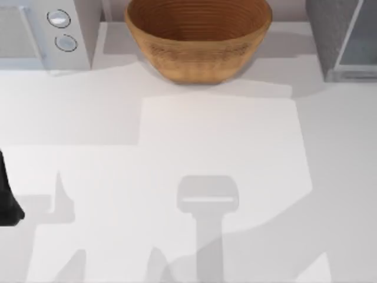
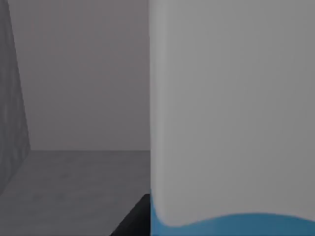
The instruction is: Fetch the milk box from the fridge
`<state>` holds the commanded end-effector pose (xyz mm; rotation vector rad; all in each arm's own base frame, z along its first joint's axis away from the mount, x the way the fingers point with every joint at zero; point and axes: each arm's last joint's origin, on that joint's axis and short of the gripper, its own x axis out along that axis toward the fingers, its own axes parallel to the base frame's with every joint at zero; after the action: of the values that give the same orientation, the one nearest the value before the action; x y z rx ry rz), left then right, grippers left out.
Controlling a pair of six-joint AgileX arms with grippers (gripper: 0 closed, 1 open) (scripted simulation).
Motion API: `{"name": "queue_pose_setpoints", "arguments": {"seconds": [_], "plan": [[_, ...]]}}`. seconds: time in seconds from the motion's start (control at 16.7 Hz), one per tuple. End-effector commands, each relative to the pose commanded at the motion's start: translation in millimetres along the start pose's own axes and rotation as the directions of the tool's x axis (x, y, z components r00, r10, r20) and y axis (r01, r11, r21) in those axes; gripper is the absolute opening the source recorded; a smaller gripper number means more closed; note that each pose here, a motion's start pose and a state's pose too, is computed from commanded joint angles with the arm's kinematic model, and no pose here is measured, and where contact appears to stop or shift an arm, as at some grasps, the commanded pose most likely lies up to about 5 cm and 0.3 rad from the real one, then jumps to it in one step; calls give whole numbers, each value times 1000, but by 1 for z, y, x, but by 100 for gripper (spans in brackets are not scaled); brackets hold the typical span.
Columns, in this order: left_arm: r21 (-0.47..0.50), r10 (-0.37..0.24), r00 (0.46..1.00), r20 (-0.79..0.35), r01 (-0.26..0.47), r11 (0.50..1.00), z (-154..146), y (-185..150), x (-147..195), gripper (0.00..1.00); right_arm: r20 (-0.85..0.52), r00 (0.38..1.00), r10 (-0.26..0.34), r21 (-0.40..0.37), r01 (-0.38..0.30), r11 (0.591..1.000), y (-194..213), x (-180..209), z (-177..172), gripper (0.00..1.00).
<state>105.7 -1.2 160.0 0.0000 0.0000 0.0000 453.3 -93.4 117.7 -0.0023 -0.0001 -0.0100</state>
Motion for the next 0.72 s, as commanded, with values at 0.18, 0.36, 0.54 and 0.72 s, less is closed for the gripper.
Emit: {"name": "queue_pose_setpoints", "arguments": {"seconds": [0.18,0.36,0.54,0.72], "plan": [[0,0,1000,0,0,1000,0,0,0,100,0,1000,0,0,0,1000,0,0,0,0],[0,0,1000,0,0,1000,0,0,0,100,0,1000,0,0,0,1000,0,0,0,0],[0,0,1000,0,0,1000,0,0,0,100,2,1000,-2,1,2,1000,-1,0,2,0],[0,0,1000,0,0,1000,0,0,0,100,6,1000,-1,0,1,1000,-1,0,21,0]]}}
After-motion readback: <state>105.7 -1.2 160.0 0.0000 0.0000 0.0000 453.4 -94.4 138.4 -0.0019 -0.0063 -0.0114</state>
